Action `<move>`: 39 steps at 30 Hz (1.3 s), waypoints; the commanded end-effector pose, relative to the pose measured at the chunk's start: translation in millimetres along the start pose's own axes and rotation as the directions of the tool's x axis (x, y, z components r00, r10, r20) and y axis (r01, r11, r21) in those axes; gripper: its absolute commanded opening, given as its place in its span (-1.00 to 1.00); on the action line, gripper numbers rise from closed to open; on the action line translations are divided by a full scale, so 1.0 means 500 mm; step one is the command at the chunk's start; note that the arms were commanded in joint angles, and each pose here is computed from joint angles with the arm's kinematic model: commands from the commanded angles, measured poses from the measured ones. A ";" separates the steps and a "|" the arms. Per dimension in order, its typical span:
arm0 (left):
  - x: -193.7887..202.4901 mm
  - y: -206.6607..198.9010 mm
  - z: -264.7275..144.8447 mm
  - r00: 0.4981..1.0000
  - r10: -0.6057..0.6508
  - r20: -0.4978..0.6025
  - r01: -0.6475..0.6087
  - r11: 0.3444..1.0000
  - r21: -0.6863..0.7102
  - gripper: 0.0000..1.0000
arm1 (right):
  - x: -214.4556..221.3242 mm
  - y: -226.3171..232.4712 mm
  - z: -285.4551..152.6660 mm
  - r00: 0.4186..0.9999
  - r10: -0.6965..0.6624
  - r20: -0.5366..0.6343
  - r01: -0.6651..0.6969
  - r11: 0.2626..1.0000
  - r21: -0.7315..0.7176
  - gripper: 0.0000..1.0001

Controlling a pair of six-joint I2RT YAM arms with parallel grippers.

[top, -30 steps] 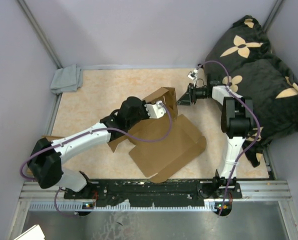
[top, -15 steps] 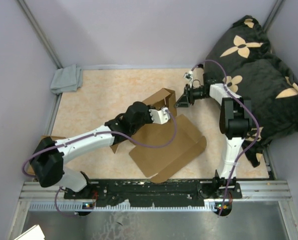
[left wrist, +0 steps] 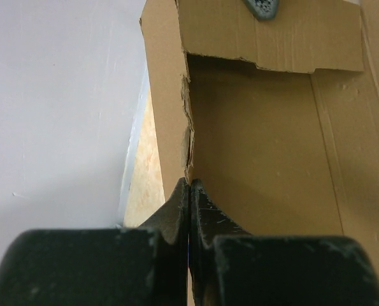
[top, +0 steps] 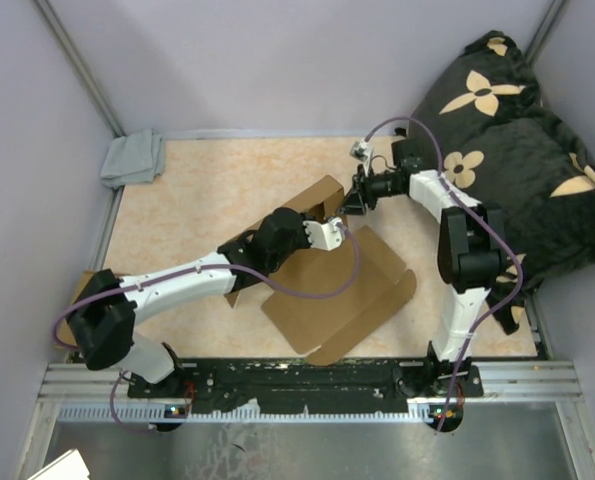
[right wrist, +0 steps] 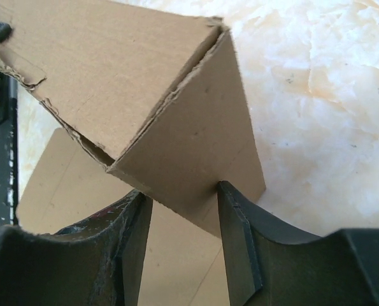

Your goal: Fold the paper box

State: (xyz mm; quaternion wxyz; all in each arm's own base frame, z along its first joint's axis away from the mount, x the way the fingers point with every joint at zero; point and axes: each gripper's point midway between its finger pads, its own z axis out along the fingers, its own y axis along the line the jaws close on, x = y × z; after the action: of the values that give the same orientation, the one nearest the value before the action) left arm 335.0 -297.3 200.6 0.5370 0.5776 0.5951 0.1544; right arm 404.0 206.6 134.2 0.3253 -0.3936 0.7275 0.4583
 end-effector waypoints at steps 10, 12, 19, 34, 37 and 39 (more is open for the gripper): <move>-0.027 -0.040 0.008 0.999 -0.014 0.037 0.012 0.999 0.053 -1.00 | -0.053 0.003 0.022 0.988 -0.079 0.133 0.047 0.973 0.226 -0.08; -0.029 -0.042 0.008 0.999 -0.016 0.040 0.014 0.998 0.055 -1.00 | -0.051 0.001 0.028 0.986 -0.080 0.146 0.042 0.968 0.247 -0.08; -0.034 -0.047 0.007 0.998 -0.030 0.047 0.027 0.998 0.061 -1.00 | -0.074 -0.001 0.048 0.961 -0.111 0.253 0.027 0.949 0.315 -0.26; -0.051 0.024 0.007 0.980 -0.195 0.043 0.199 0.975 -0.097 0.14 | -0.064 -0.032 0.011 0.941 -0.146 0.305 -0.051 0.830 0.555 -1.00; -0.077 0.059 0.001 0.953 -0.292 0.074 0.300 0.945 -0.127 0.23 | -0.073 -0.035 -0.021 0.932 -0.183 0.314 -0.064 0.768 0.637 -1.00; -0.096 0.086 -0.008 0.919 -0.380 0.107 0.392 0.908 -0.149 0.24 | -0.070 -0.044 -0.037 0.932 -0.193 0.308 -0.074 0.729 0.680 -1.00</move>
State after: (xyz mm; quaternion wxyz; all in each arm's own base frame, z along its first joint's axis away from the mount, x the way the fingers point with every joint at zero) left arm 337.0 -313.4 210.6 0.5698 0.5034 0.6372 0.1260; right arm 421.0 212.7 118.1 0.5144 -0.2219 0.7820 0.2731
